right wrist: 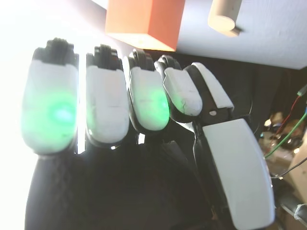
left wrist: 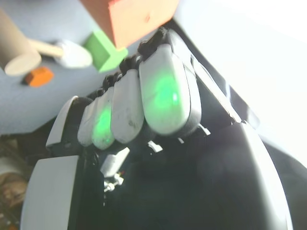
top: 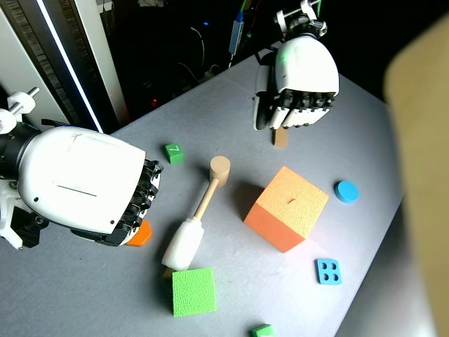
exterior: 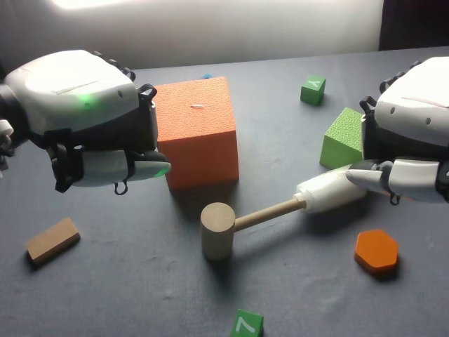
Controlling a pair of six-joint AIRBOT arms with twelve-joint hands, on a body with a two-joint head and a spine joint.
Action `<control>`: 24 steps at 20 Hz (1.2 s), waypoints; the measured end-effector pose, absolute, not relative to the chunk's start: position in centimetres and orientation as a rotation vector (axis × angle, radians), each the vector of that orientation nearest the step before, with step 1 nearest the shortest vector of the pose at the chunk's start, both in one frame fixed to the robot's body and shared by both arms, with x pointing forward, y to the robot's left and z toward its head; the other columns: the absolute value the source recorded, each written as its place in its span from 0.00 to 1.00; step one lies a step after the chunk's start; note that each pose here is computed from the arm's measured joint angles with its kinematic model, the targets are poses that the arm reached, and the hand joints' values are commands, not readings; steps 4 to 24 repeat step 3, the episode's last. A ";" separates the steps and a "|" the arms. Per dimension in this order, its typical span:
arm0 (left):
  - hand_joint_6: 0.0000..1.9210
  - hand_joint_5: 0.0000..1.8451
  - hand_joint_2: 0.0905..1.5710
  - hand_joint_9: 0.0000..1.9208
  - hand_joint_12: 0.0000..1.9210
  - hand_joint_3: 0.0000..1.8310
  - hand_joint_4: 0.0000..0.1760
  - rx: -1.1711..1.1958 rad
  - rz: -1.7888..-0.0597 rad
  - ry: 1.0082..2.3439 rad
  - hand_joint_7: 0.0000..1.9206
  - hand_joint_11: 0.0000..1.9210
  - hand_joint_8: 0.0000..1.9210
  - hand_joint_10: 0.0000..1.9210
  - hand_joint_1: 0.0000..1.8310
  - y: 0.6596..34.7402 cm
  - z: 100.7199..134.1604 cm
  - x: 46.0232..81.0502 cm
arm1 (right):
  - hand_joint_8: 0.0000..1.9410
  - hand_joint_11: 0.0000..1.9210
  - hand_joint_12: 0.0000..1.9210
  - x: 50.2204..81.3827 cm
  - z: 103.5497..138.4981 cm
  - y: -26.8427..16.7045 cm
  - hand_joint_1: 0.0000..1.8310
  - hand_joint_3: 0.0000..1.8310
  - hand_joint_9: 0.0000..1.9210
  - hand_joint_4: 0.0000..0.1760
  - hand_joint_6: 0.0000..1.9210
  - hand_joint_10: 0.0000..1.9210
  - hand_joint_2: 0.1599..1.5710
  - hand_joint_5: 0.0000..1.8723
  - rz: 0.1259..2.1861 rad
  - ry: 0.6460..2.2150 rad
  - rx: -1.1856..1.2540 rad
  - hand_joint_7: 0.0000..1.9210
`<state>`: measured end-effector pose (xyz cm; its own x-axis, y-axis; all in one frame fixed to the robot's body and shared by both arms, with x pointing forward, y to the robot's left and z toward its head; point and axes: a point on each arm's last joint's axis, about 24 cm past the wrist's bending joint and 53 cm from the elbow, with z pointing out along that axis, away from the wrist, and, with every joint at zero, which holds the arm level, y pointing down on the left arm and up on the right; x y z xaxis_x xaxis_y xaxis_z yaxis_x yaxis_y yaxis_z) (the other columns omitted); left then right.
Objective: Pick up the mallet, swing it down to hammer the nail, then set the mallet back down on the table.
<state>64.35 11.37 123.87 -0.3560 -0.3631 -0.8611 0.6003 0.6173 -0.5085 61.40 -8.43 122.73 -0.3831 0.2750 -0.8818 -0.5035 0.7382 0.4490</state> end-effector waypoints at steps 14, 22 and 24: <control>1.00 0.80 0.92 0.84 1.00 0.00 0.92 0.190 -1.015 1.659 0.82 0.84 1.00 1.00 0.56 11.4 123.8 64.4 | 1.00 0.83 1.00 61.5 123.0 -8.5 0.44 0.00 0.83 0.00 1.00 1.00 0.90 0.75 0.811 1.761 -0.210 0.80; 1.00 0.80 0.92 0.84 1.00 0.00 0.92 0.190 -1.015 1.659 0.82 0.84 1.00 1.00 0.56 11.4 123.8 64.4 | 1.00 0.83 1.00 61.5 123.0 -8.5 0.44 0.00 0.83 0.00 1.00 1.00 0.90 0.75 0.811 1.761 -0.210 0.80; 1.00 0.80 0.92 0.84 1.00 0.00 0.92 0.190 -1.015 1.659 0.82 0.84 1.00 1.00 0.56 11.4 123.8 64.4 | 1.00 0.83 1.00 61.5 123.0 -8.5 0.44 0.00 0.83 0.00 1.00 1.00 0.90 0.75 0.811 1.761 -0.210 0.80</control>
